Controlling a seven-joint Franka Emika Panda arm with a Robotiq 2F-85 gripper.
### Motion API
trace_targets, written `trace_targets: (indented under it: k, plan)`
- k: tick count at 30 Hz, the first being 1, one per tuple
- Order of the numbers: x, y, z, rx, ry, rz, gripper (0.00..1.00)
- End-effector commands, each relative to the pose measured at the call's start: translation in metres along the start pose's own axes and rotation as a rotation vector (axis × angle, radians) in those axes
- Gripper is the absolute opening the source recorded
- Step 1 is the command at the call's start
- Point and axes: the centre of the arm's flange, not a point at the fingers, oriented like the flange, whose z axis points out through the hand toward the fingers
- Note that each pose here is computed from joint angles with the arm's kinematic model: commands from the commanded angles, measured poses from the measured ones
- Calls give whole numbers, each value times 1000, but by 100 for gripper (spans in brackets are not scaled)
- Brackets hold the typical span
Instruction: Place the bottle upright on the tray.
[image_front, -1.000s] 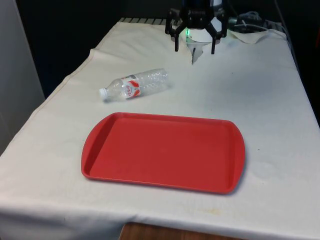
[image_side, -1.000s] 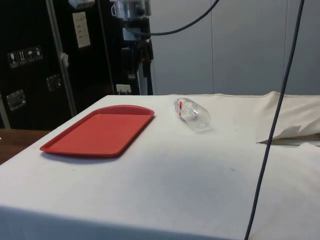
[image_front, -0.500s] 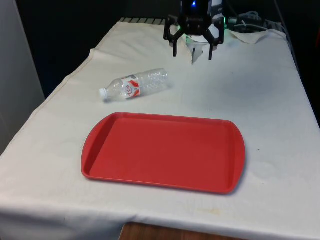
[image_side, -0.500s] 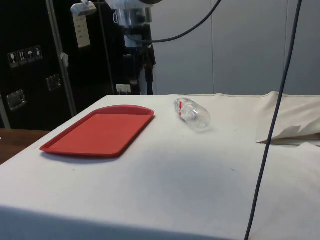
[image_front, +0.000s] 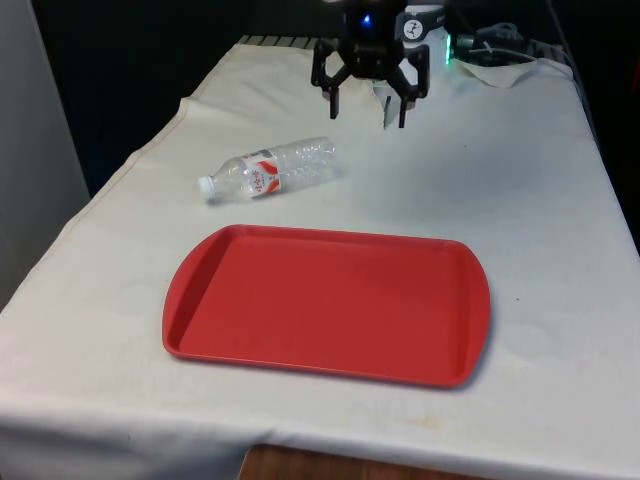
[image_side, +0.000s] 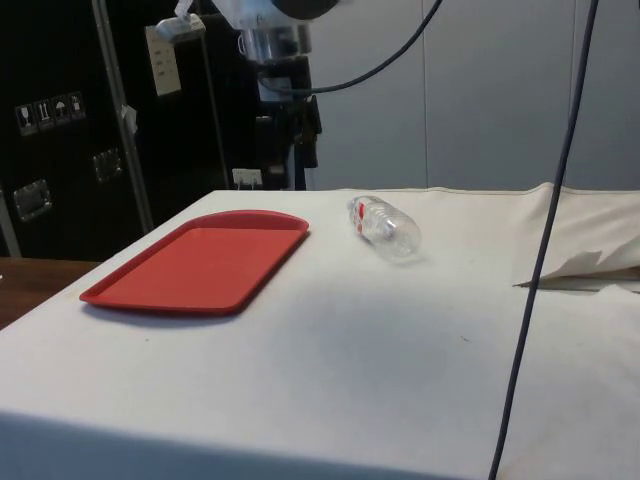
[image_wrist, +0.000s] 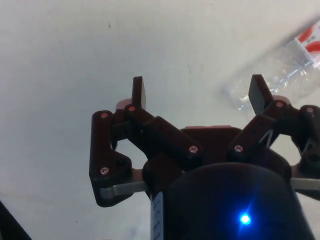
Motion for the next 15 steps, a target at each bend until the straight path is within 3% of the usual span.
trace_targets:
  k: [1, 15]
  plan:
    - [1, 3, 1, 2, 5, 9, 100]
    - [0, 29, 6, -7, -6, 45, 100]
